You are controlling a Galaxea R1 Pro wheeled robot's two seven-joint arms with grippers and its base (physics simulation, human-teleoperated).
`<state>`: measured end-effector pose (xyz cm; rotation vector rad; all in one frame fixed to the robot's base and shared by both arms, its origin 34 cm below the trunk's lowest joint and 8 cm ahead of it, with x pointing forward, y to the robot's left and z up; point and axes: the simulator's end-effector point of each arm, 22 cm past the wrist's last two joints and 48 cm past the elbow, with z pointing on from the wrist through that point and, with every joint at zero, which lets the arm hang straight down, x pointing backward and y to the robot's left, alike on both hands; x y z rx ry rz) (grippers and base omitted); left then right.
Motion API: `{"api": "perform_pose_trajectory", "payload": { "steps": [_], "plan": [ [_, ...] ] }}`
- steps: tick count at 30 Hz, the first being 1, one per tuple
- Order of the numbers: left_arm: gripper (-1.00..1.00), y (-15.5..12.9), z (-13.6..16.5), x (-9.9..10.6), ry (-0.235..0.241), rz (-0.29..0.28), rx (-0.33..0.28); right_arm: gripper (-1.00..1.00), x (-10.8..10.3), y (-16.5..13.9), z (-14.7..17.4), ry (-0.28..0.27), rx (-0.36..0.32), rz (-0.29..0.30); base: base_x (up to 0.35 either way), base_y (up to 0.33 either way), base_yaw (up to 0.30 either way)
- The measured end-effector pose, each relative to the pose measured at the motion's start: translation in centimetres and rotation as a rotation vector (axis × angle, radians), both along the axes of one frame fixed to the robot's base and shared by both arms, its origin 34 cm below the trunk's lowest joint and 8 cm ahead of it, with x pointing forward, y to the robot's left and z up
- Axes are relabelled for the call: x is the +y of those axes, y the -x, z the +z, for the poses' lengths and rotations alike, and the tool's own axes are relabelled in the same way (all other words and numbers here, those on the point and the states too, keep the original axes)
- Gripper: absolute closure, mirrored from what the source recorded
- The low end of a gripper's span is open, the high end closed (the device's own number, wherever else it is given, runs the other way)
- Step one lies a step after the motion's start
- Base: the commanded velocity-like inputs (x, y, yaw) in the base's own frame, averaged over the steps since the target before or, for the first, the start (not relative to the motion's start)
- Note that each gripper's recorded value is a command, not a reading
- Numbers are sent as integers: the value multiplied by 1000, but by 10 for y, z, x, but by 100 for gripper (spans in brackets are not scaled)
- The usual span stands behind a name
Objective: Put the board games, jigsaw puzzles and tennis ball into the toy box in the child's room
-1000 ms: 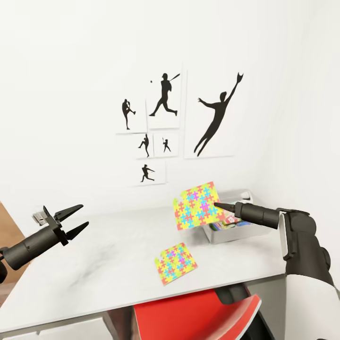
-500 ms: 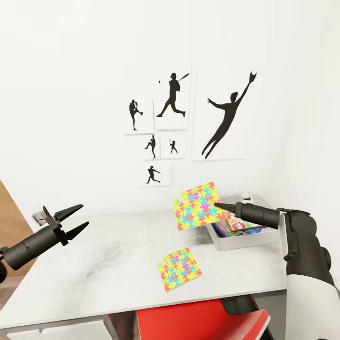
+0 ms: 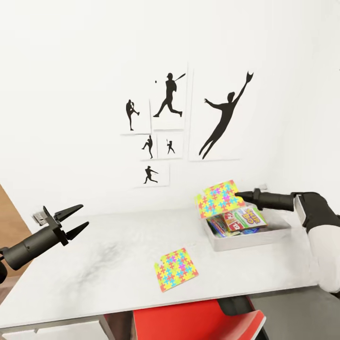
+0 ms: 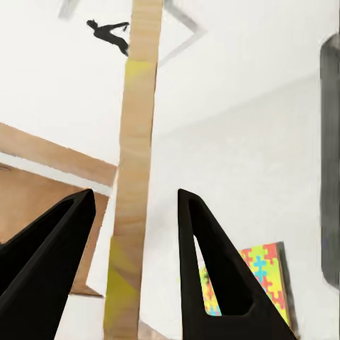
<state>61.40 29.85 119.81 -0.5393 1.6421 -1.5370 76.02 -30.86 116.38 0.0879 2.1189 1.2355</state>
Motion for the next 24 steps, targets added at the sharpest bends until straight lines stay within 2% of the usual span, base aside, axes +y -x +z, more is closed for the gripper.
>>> {"api": "perform_pose_trajectory", "payload": {
  "steps": [1,5,9,11,14,15,17,18,19,20,24],
  "plan": [
    [-100,0,-1,-1,-2,-1,2,100,-24,-9,0,29,11,-39,1,-7,0],
    [-100,1,0,-2,0,-6,-1,100,-60,-18,1,76,15,-105,0,-4,0],
    [-100,2,4,-3,-5,-12,-10,100,-68,-20,-1,92,15,-121,0,-1,0],
    [-100,-2,6,-2,-30,-7,-7,100,-68,-21,-4,99,14,-124,0,0,0],
    [-100,-16,-2,-4,-108,13,46,100,-67,-21,-5,101,16,-125,0,0,0],
    [-100,-25,-10,-12,-167,10,92,100,-69,-20,-6,100,21,-126,0,0,0],
    [-100,-36,-15,-24,-237,-2,134,100,-70,-20,-4,93,30,-129,0,0,0],
    [-100,-45,-17,-34,-300,-8,166,100,-71,-18,-3,80,50,-130,0,0,0],
    [-100,-50,-15,-39,-330,-11,178,100,-71,-17,-3,73,66,-131,0,0,0],
    [-100,-59,-5,-51,-353,-25,187,100,-71,-15,-3,57,99,-133,0,0,0],
    [-100,-69,14,-91,-379,-84,222,100,-70,-11,-3,30,149,-135,0,0,0]
  ]
}}
